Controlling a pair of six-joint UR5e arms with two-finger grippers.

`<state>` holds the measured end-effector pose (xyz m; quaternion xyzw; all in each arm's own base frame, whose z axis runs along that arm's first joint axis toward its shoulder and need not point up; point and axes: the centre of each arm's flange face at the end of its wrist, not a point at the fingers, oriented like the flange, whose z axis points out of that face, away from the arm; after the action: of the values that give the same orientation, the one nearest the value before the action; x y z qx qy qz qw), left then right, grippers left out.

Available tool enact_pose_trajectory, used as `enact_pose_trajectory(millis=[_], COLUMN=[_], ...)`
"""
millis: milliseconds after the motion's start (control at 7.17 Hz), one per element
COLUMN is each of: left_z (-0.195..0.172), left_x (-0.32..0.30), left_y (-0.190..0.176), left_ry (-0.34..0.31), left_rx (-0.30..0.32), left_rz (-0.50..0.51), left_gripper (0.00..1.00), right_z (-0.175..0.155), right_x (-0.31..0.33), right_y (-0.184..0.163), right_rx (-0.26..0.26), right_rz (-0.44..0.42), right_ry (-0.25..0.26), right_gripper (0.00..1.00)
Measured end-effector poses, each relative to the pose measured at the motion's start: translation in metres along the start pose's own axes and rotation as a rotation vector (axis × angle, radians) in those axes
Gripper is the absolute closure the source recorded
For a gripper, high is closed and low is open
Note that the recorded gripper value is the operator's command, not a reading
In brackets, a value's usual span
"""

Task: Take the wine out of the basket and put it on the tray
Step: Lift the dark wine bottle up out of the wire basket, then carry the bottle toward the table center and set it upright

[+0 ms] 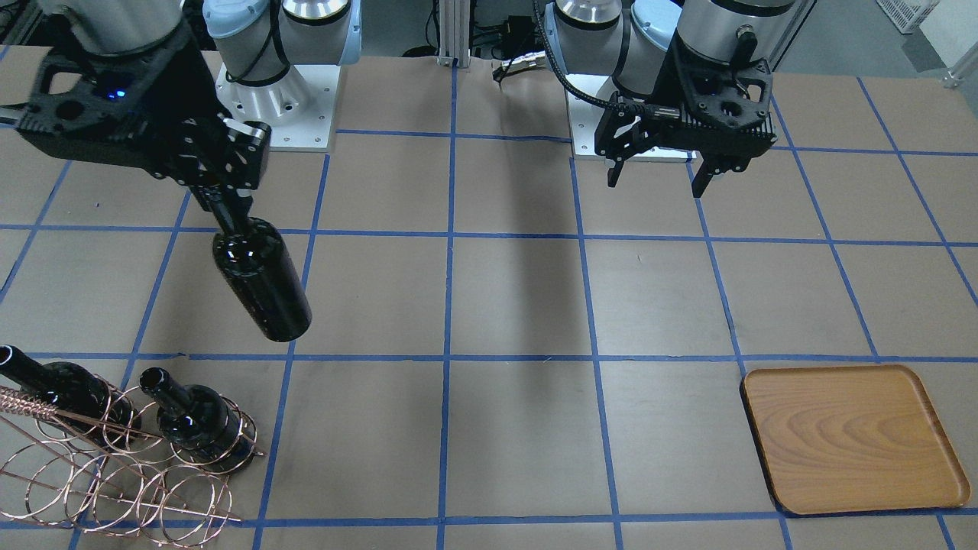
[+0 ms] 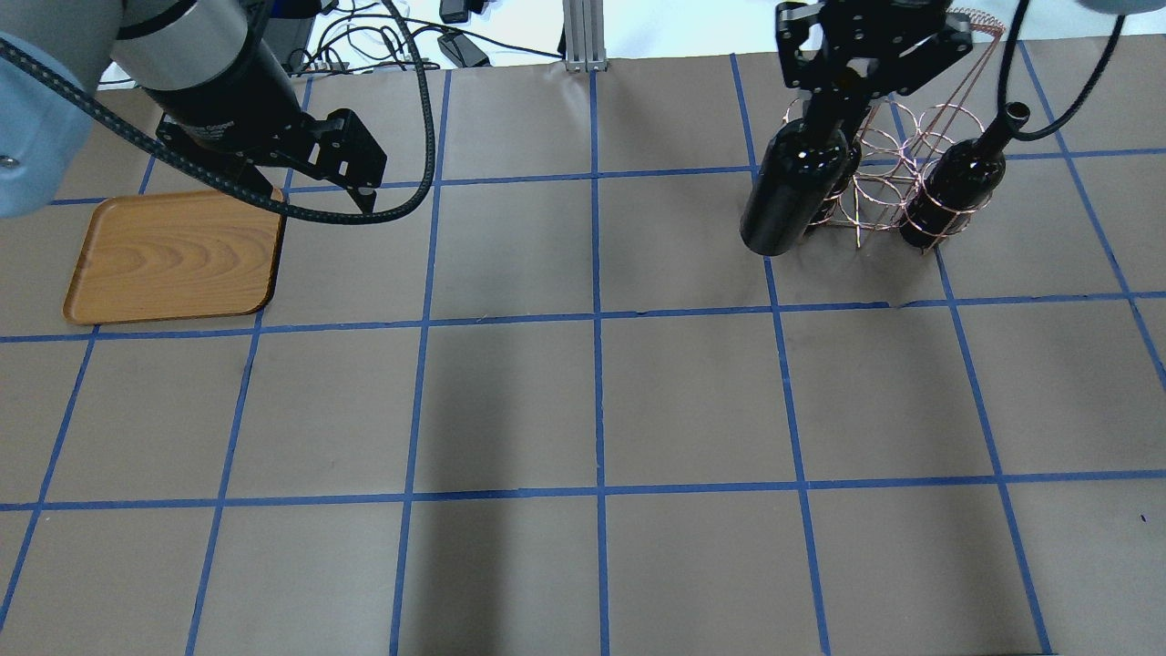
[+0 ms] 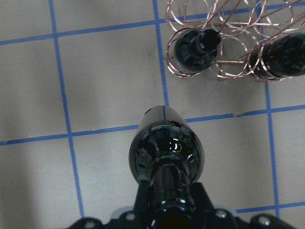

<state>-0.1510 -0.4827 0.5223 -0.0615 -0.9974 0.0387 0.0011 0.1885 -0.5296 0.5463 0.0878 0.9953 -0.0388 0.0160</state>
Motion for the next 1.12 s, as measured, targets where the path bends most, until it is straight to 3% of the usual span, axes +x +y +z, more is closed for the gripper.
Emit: enact_pose_trajectory(millis=[558, 837, 1116], left_z=[-0.007, -0.015, -0.017], left_x=[-0.018, -0.039, -0.045], left_y=[0.001, 0.005, 0.007], left_ry=[-0.005, -0.009, -0.010], left_rx=[0.010, 0.020, 0.023], left_rz=[0.024, 0.037, 0.033], left_gripper=[0.00, 0.00, 0.00], right_z=[0.077, 0.121, 0.138], right_x=[-0.142, -0.177, -0.197], right_y=[0.053, 0.090, 0.118], right_rx=[0.011, -0.001, -0.026], right_rz=[0.138, 0.169, 0.188], right_ry=[-0.032, -0.031, -0.023], right_gripper=[1.00, 1.00, 1.00])
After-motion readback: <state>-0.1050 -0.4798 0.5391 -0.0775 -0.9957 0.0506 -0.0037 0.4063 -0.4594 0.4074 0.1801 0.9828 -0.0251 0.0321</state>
